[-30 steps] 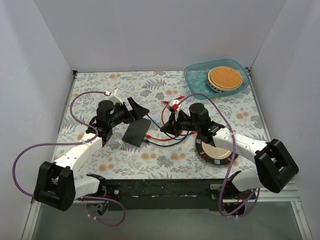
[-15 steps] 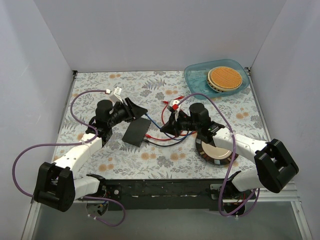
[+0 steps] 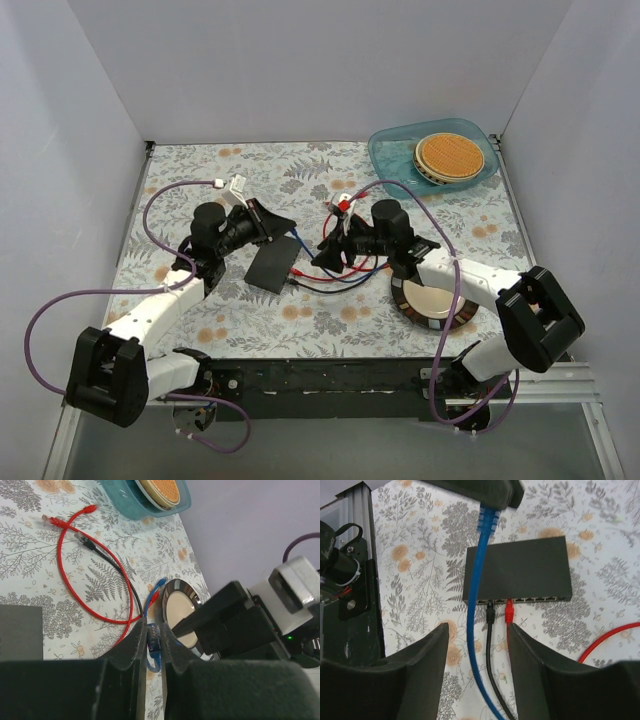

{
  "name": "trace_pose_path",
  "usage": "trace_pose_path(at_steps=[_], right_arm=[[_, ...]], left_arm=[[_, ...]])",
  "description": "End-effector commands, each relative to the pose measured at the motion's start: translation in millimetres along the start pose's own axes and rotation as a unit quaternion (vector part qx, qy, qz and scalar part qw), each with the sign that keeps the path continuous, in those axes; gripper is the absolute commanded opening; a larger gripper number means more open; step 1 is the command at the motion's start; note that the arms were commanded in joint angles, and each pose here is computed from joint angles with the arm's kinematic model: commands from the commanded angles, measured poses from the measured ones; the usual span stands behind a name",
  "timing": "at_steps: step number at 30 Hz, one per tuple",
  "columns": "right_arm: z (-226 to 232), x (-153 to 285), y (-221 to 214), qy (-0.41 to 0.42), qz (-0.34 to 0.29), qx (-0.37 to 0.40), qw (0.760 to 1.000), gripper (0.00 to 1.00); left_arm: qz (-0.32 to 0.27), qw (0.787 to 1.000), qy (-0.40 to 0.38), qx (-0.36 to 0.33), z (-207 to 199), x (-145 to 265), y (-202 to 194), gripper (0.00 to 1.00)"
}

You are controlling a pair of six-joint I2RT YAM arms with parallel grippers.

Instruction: Insert the plug into the switch port

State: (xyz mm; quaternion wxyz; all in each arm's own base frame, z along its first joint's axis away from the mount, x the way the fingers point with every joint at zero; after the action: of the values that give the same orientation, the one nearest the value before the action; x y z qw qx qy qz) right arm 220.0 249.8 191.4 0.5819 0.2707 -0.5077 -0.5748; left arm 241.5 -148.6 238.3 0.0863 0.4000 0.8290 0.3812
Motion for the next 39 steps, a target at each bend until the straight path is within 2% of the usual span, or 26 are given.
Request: trace_pose_path(at_steps=[1,4,8,11,19,34,39], right_arm=[[4.4,-4.6,54.6,-0.004,-0.092,0.023,0.995,0.64],[2.5,-8.4,76.6,-0.031,-0.129,0.019,0.991,0.68],[-5.6,-15.5,87.6,-0.102,-0.130,0.003,0.986,0.67],[-5.2,-17.6,87.7,-0.114,-0.129,0.005,0.985,0.66],[0.5,-21.8,77.8,-0.095,-0.104,0.020,0.990,0.56],[17.8,-22.3,70.3,-0.072,-0.088,0.032,0.993,0.56],[14.6,-31.0,64.0,-0.082,-0.074,0.024,0.994,0.52]], left_arm=[[-0.013,0.999,-0.040,-0.029,-16.9,6.0,-2.2,0.00],[-0.016,0.999,-0.035,-0.022,-18.3,5.8,-3.9,0.00],[-0.020,1.000,-0.011,-0.009,-18.4,3.4,-3.8,0.00],[-0.018,1.000,-0.003,-0.005,-17.6,2.2,-3.8,0.00],[-0.013,1.000,0.004,-0.001,-18.2,-1.1,-0.2,0.00],[-0.014,1.000,0.018,0.005,-18.2,-1.4,0.8,0.00],[-0.014,1.000,0.014,0.003,-20.1,-0.8,2.1,0.00]])
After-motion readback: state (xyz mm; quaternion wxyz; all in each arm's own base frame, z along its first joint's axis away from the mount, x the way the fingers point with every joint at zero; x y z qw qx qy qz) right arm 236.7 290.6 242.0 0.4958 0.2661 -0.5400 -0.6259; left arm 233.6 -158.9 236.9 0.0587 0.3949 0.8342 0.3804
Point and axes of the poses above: each gripper's point midway between its finger pads, its own x axis back along the fingers, its own z axis along the line the jaws close on, y = z × x, the point moved 10 cm from there along x, back along the fingers, and after that the axes turned 5 degrees about -x, right-handed, at the moved point
